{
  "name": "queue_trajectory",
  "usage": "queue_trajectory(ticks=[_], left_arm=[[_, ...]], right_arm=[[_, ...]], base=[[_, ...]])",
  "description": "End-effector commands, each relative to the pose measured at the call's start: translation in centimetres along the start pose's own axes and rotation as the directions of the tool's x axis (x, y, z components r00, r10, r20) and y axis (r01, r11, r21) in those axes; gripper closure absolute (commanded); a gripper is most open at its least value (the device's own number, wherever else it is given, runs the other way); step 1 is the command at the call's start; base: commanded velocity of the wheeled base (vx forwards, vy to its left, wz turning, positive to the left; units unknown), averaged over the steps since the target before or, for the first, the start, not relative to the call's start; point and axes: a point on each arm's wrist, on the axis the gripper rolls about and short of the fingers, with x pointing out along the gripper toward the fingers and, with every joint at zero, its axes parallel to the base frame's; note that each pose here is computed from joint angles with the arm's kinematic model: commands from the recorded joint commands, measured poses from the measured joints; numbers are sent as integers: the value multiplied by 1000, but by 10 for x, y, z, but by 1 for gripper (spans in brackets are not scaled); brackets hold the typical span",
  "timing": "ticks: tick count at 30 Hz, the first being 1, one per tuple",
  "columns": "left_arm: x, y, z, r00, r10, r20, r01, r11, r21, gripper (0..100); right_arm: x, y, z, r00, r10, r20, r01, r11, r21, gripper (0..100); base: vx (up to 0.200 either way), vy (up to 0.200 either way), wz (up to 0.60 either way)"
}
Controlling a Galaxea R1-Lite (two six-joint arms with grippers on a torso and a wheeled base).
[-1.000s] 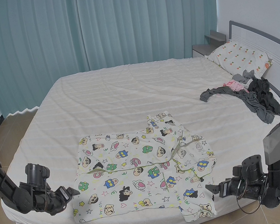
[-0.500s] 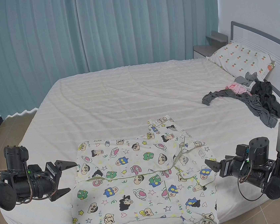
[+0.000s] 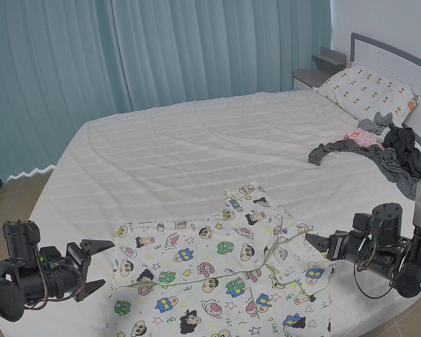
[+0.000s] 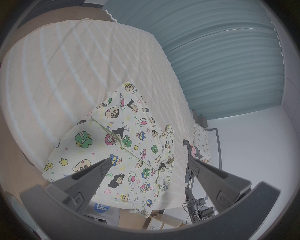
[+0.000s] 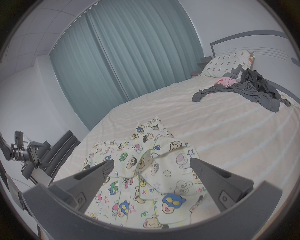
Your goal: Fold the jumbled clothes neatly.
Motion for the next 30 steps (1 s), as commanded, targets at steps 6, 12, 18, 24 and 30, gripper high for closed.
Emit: queue_trajectory(ticks=[6,12,18,24,30], left_arm=[[3,2,-1,1000,-7,-11,7,1000,-1,0],[4,3,-1,1000,-5,-13,5,1000,-2,0],[4,4,-1,1000,-3,-14,3,1000,-2,0],[7,6,0,1000,10,-18,-10,1000,-9,0],[13,10,0,999,33,-25,-33,999,-15,0]], right_arm=[[4,-3,-8,999,-13,-31,13,1000,10,0],[3,-1,-9,999,-7,-36,8,1000,7,0],[2,1,-10,999,-2,-42,2,1000,4,0],[2,1,-11,999,-2,-44,2,1000,3,0],[2,1,-11,999,-2,-45,2,1000,3,0]], base=[[0,0,0],[0,67,0],[0,200,0],[0,133,0],[0,0,0]])
